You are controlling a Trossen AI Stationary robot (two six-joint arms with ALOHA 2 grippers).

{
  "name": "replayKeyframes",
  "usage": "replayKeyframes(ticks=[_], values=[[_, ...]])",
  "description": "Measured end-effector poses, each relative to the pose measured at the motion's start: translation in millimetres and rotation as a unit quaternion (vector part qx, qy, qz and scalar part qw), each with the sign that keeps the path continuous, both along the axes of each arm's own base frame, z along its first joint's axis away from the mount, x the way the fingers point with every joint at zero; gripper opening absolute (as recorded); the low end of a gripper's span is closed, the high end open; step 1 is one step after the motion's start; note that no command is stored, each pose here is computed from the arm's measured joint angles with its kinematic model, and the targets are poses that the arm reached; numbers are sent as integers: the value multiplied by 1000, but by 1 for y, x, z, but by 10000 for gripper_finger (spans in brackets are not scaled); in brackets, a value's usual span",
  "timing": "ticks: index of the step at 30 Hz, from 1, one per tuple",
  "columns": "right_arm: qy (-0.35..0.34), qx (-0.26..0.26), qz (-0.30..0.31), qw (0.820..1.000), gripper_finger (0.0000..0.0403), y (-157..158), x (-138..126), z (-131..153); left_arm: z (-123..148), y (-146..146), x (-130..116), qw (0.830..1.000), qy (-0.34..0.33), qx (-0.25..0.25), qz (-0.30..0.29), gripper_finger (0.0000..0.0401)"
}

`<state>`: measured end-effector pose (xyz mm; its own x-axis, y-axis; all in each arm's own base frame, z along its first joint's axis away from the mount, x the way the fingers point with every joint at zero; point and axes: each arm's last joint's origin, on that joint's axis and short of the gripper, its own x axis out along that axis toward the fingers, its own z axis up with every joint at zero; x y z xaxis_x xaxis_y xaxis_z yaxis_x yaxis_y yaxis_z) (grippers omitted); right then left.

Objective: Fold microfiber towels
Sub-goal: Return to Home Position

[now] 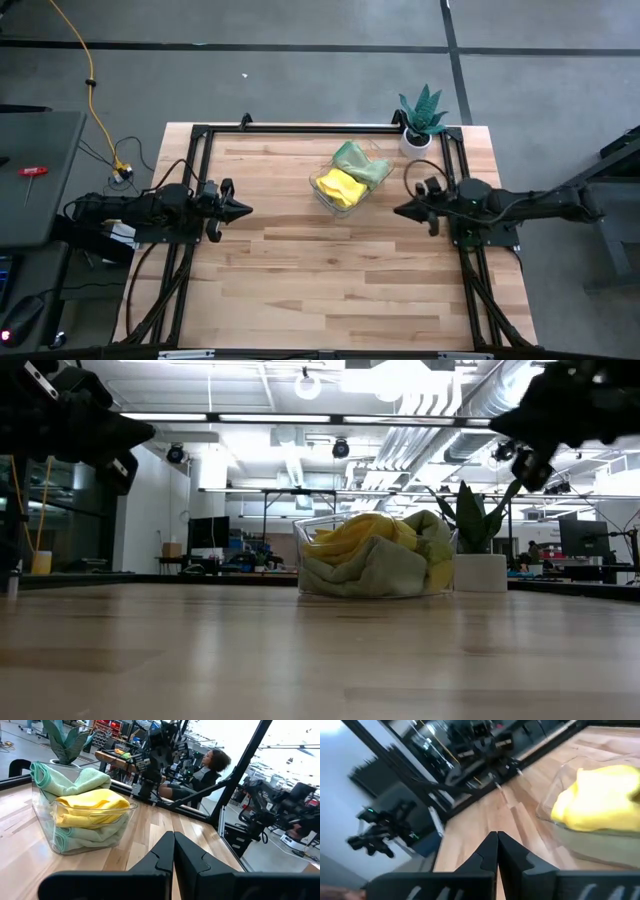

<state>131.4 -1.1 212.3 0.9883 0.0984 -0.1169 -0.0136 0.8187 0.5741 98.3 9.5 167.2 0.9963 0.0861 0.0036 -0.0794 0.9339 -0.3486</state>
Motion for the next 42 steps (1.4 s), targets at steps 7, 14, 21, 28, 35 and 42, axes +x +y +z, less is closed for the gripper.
replayKeyframes(ticks=[7,14,21,28,35,42], values=[[-72,8,-24,997,0,7,-26,-38,0,0,0,1000,0,0,0,1],[-80,-85,-43,992,0,5,-34,-43,0,0,0,1000,1,0,0,1],[-63,-82,-41,994,0,5,-32,-46,-1,0,0,1000,3,0,0,1],[-63,-83,-40,994,0,5,-32,-46,0,0,0,1000,3,0,0,1],[-63,-83,-40,994,0,5,-32,-46,0,0,0,1000,3,0,0,1],[-62,-83,-40,994,0,5,-32,-46,0,0,0,1000,3,0,0,1]])
